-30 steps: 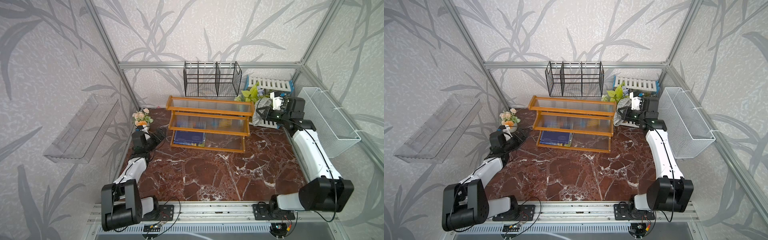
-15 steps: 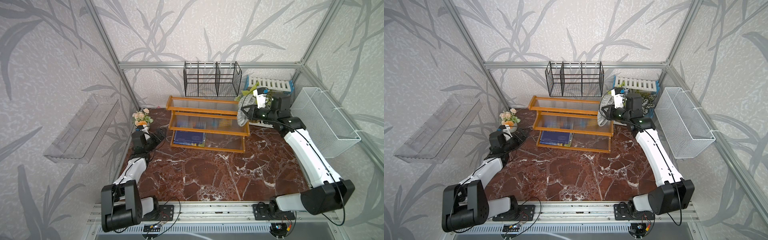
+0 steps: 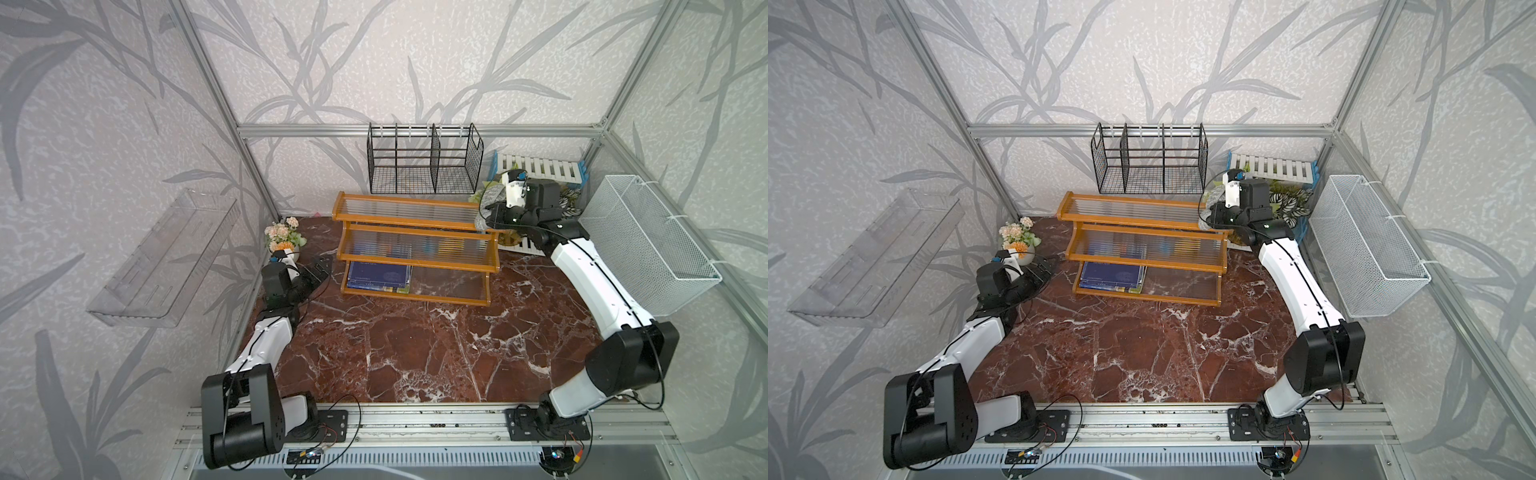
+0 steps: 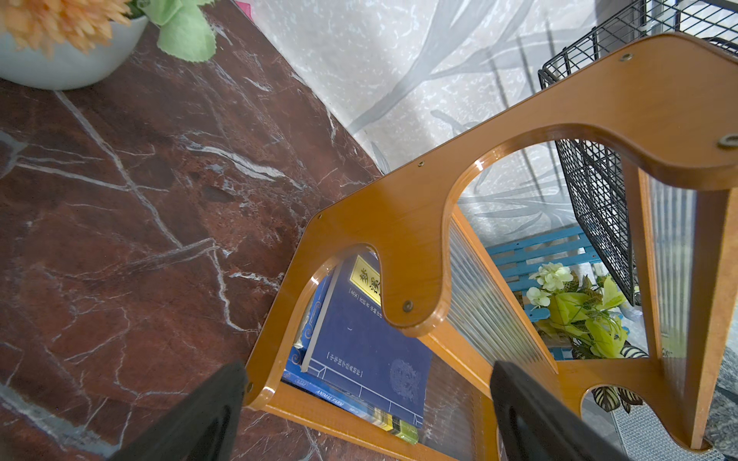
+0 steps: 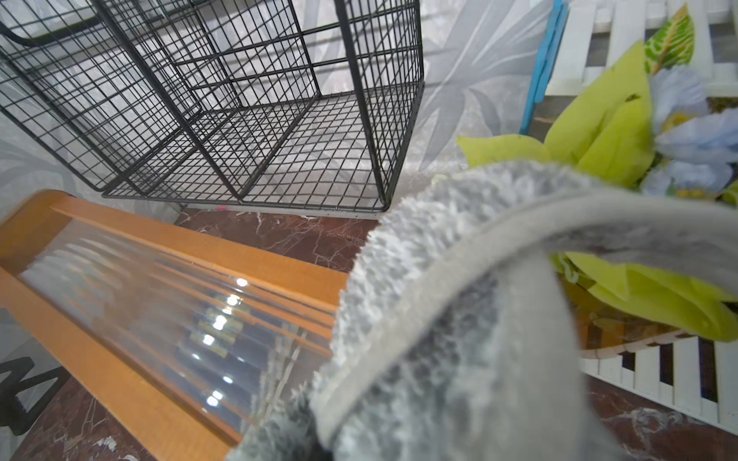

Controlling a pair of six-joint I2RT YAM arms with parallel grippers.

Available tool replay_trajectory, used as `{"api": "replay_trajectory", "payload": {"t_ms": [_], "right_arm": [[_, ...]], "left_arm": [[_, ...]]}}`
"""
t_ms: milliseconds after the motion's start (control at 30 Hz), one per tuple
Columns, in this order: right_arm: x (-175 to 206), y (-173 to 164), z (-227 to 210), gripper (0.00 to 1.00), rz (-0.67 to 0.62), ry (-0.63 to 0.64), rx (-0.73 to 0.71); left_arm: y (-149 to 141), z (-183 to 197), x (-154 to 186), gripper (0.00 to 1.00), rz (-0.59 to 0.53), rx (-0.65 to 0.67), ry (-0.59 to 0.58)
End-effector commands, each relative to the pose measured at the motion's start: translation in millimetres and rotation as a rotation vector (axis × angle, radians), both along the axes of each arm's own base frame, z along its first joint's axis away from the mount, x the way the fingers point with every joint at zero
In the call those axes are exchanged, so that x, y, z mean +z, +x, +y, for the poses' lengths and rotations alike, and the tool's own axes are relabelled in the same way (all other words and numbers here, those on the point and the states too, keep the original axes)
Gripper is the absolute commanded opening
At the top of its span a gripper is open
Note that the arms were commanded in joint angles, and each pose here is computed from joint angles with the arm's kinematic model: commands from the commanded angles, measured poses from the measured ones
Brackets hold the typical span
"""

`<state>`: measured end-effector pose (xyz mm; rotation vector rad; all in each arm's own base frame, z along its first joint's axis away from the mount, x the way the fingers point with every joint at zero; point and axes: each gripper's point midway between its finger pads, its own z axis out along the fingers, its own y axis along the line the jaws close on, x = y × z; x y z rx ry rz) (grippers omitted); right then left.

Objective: Wipe the bookshelf clean with a cloth
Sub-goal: Wipe the dust from the shelf.

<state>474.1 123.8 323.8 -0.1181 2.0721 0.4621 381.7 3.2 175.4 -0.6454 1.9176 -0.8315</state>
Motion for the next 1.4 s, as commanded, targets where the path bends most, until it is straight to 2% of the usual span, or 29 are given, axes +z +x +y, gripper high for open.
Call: {"api": "replay_trajectory", "payload": {"t_ms": [0,233,300,333,933,1133,1367], "right_arm": [[-19.8,8.6,-8.2,0.00,0.049,-0.065,-0.024],[-17.7,6.8,31.1,0.00,0.029,-0.065,0.074],[-10.5,4.0,49.9,0.00,0.018,-0.061,0.112],[-20.5,8.4,60.9,0.00,0.039,-0.066,0.130],[-38.5,17.6,244.0,0.00,0.059,-0.174,0.354],[-36.0,17.2,295.4,0.00,0.027,-0.099,0.414],[-28.4,10.4,344.2,0.00,-0.043,0.049,0.524]], "left_arm": [[-0.8,2.4,4.3,1.00,-0.024,0.002,0.008],[-0.5,3.1,0.6,1.00,-0.016,0.004,0.004],[-1.0,3.0,2.1,1.00,-0.020,0.005,0.005],[-1.4,2.9,3.3,1.00,-0.023,0.004,0.005],[-17.3,-9.1,-5.4,1.00,-0.015,-0.038,-0.038],[-19.7,-13.4,-7.4,1.00,-0.009,-0.057,-0.053],[-21.5,-17.1,-5.5,1.00,-0.006,-0.080,-0.055]]}}
